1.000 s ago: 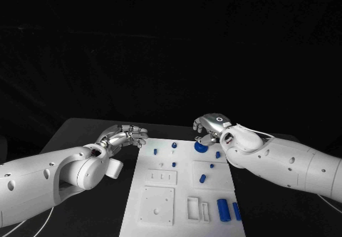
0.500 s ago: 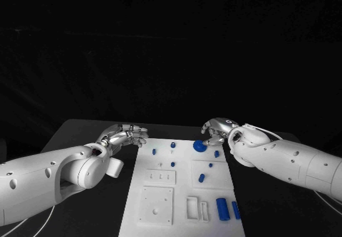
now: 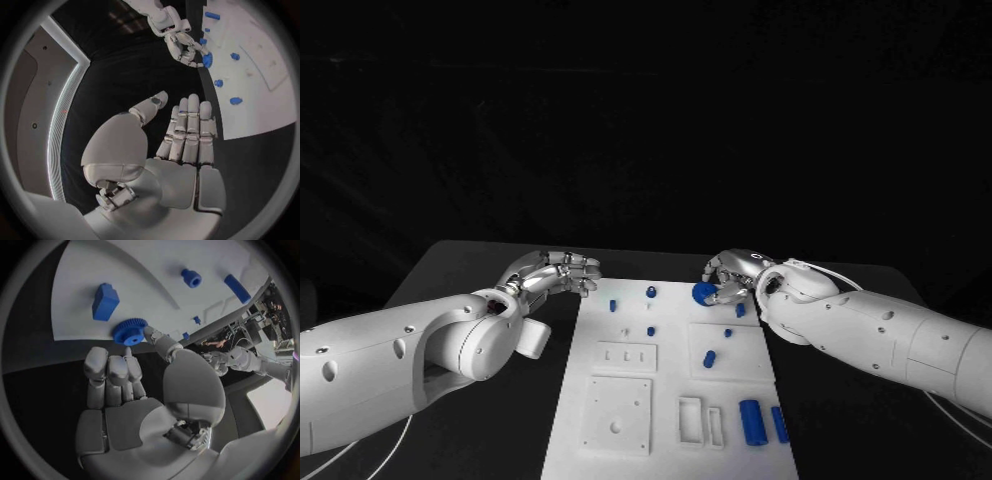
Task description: Assemble the parts on the task board
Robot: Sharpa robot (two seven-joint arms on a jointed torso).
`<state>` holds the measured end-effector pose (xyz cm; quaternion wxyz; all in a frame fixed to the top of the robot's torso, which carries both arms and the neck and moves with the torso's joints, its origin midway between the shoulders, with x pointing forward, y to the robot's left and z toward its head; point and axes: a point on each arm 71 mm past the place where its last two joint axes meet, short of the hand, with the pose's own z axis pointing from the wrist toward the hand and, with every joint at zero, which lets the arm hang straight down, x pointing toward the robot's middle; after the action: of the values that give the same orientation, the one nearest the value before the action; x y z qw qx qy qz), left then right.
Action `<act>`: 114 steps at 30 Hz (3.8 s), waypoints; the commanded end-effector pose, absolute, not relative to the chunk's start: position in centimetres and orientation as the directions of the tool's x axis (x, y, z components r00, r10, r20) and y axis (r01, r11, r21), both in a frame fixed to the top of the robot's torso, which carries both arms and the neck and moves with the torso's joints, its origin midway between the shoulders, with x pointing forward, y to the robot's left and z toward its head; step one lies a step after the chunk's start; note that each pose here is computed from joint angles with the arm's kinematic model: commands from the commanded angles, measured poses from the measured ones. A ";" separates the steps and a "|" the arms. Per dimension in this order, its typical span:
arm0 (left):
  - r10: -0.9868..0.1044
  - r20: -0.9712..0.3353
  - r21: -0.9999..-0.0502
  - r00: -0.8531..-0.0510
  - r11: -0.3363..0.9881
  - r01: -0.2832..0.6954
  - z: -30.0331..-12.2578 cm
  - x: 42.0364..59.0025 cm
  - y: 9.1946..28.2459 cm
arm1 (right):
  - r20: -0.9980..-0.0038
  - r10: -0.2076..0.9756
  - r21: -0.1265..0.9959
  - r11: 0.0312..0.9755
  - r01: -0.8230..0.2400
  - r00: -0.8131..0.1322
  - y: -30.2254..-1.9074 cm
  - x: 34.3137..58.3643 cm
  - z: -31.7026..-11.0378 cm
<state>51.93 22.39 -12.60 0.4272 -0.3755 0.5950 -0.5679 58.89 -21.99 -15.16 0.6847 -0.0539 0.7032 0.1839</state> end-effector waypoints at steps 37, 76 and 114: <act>-0.928 -0.080 -0.997 -0.365 0.069 0.043 -12.5 51.9 22.4 | -0.990 0.091 0.123 0.930 -0.347 -0.110 -22.0 58.6 -17.1; -0.929 -0.081 -0.997 -0.361 0.070 0.042 -12.5 51.9 22.6 | -1.000 0.009 0.003 0.917 -0.400 0.011 -22.3 58.5 -16.6; -0.931 -0.081 -0.997 -0.355 0.071 0.042 -12.5 51.7 22.9 | -0.966 0.051 -0.085 0.866 -0.493 0.255 -16.0 54.1 -14.0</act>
<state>51.73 23.10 -12.62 0.4285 -0.3796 0.5948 -0.5644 54.19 -16.18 -14.34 0.7492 -0.1852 0.6058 0.1936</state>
